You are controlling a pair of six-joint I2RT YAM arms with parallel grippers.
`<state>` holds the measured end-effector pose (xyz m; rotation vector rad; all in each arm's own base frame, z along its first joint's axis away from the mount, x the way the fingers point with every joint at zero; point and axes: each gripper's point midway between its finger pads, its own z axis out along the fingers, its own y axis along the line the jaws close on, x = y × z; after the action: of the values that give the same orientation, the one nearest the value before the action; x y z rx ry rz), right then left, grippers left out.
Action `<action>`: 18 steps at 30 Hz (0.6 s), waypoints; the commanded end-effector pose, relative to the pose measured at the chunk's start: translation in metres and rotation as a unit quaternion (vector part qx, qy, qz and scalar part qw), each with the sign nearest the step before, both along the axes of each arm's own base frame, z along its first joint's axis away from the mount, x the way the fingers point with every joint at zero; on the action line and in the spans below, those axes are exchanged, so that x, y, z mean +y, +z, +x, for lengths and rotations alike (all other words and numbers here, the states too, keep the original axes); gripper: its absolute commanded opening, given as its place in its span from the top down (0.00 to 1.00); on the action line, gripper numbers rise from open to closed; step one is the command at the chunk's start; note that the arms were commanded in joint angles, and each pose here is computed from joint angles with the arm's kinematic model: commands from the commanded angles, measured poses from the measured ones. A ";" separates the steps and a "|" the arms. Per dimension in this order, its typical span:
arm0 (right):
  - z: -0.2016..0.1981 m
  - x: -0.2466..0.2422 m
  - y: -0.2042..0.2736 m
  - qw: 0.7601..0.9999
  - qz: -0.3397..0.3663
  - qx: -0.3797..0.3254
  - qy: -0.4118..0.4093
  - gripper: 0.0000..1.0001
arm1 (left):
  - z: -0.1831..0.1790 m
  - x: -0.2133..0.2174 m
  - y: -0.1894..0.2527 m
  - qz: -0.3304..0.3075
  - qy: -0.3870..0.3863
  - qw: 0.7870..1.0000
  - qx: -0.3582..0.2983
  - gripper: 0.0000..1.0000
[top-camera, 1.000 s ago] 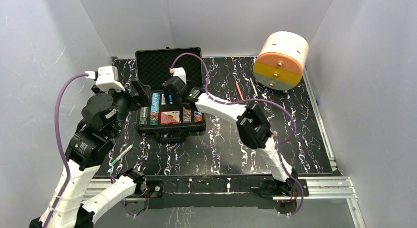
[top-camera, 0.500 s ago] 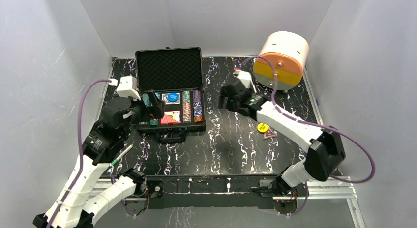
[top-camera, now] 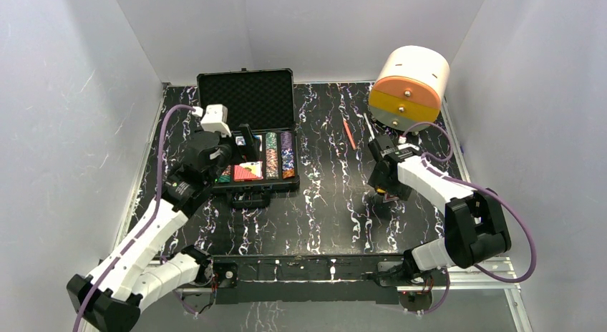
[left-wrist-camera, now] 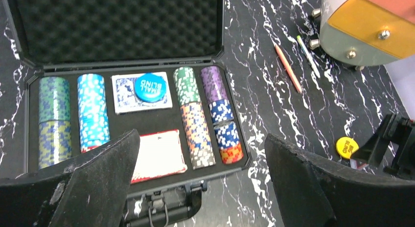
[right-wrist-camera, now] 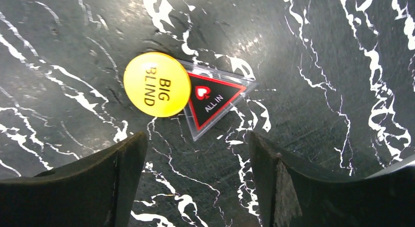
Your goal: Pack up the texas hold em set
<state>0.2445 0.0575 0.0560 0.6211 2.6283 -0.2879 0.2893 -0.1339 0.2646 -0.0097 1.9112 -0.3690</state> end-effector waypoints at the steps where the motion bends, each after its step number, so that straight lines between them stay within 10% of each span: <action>1: -0.010 -0.008 -0.007 0.999 0.016 0.009 -0.042 0.18 | 0.021 -0.005 0.027 -0.014 0.011 0.998 -0.060 0.02; 13: -0.010 -0.012 -0.024 0.997 0.046 0.017 -0.058 0.40 | 0.030 0.002 0.019 0.027 0.025 0.998 -0.056 0.02; 18: -0.010 -0.021 -0.028 0.998 0.032 0.023 -0.056 0.26 | 0.032 0.002 0.018 0.034 0.024 0.998 -0.056 0.02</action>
<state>0.2292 0.0427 0.0298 0.7963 2.6805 -0.2388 0.3154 -0.1356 0.2649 0.0217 1.8659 -0.2861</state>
